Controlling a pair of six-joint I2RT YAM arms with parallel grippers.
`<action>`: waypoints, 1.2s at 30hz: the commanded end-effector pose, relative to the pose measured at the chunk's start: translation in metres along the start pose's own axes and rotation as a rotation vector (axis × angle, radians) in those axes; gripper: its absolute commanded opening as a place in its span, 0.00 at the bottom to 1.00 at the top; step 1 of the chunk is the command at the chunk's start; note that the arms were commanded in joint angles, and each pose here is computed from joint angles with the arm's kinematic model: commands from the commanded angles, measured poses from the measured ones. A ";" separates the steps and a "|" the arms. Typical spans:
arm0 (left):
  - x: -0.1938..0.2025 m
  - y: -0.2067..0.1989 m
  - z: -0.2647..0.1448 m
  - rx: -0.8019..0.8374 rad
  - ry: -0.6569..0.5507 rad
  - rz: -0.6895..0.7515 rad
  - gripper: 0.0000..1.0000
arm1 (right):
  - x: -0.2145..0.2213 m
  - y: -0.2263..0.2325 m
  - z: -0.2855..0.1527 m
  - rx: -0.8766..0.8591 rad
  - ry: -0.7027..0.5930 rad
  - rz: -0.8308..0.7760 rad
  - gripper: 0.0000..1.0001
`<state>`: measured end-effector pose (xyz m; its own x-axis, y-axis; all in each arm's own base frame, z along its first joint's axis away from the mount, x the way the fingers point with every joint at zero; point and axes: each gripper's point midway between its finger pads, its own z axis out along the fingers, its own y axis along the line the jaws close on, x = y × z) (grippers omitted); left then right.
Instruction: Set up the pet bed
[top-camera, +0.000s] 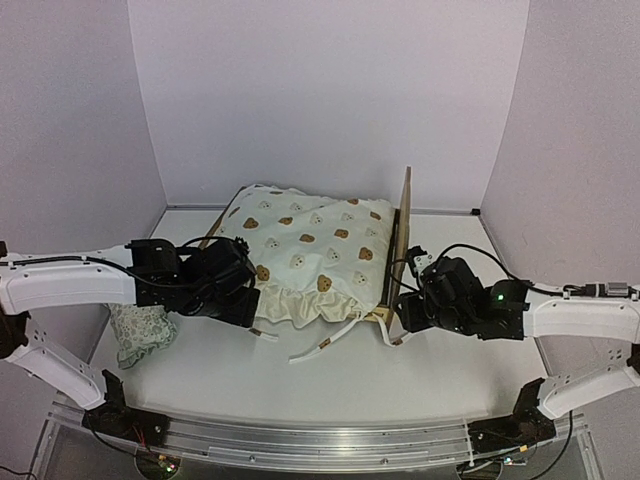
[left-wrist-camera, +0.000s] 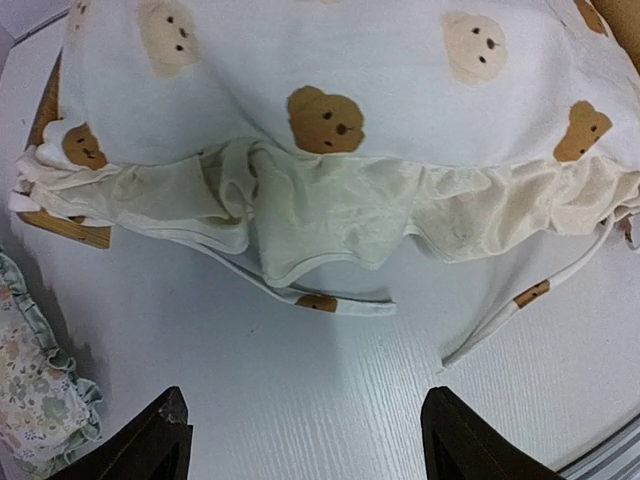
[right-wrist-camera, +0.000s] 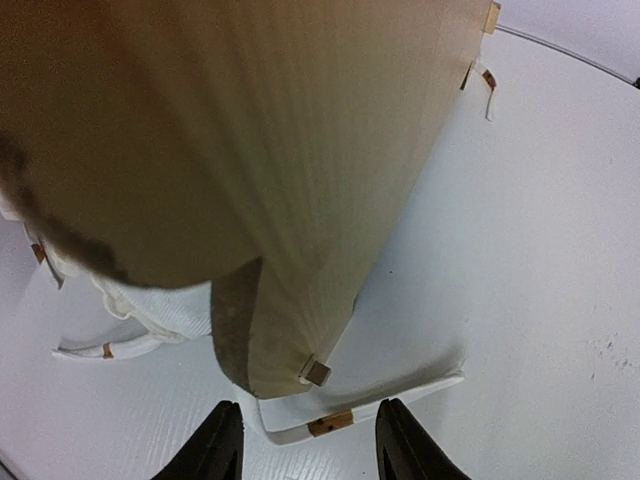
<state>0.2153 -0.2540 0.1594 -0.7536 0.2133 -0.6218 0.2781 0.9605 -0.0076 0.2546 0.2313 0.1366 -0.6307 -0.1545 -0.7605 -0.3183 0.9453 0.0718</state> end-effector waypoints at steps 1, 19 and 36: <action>-0.021 0.038 -0.022 -0.122 -0.060 -0.070 0.80 | -0.010 -0.027 0.001 0.154 -0.095 -0.021 0.41; -0.016 0.211 -0.032 -0.509 0.027 -0.434 0.82 | -0.027 -0.074 -0.036 0.241 -0.227 -0.028 0.29; 0.020 0.263 0.051 -0.228 0.271 -0.724 0.87 | -0.019 -0.065 -0.060 0.091 -0.234 0.026 0.78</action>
<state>0.2936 0.0052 0.1245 -0.7948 -0.4747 -0.3781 -0.4856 0.8711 -0.0730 0.2502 0.1588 0.1849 -0.4544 -0.0799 -0.8872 -0.2256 0.9738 0.0278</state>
